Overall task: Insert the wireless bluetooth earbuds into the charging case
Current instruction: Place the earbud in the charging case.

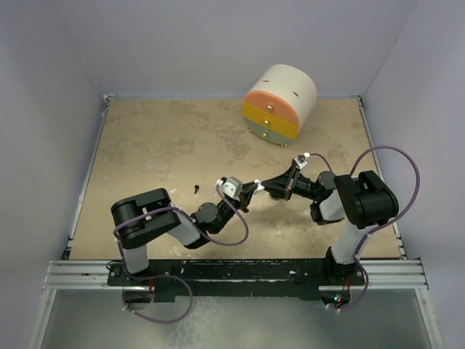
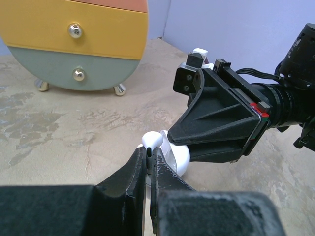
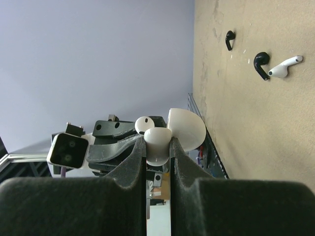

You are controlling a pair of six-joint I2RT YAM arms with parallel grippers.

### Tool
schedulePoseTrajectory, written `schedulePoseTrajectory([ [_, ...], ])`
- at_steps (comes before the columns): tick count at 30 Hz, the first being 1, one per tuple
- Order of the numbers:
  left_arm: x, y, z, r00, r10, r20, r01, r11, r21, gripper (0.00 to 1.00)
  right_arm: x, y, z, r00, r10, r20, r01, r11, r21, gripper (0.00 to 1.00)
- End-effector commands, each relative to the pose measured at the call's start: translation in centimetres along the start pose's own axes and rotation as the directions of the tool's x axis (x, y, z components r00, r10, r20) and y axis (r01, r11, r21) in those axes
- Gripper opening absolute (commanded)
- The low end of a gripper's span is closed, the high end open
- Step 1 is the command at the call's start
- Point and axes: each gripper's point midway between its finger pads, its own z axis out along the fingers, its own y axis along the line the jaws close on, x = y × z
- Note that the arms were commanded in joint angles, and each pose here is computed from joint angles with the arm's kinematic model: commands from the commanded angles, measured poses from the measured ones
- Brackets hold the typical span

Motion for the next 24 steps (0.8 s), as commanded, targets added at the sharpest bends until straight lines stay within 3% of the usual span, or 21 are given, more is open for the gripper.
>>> schedulePoseTrajectory([
  [1, -5.22, -0.96, 0.79, 0.978, -0.069, 0.198, 0.066, 0.998, 0.023, 0.0, 4.35, 10.27, -2.76, 0.764, -0.633, 0.126, 0.62, 0.666, -0.415, 0.0],
  [19, -4.74, -1.03, 0.38, 0.981, -0.075, 0.181, 0.07, 0.997, 0.037, 0.0, 4.6, 11.1, -2.88, 0.753, -0.645, 0.128, 0.628, 0.648, -0.432, 0.0],
  [24, -4.86, -1.22, 0.22, 0.98, -0.077, 0.181, 0.069, 0.996, 0.05, 0.05, 4.56, 11.23, -2.86, 0.752, -0.646, 0.13, 0.629, 0.645, -0.434, 0.0],
])
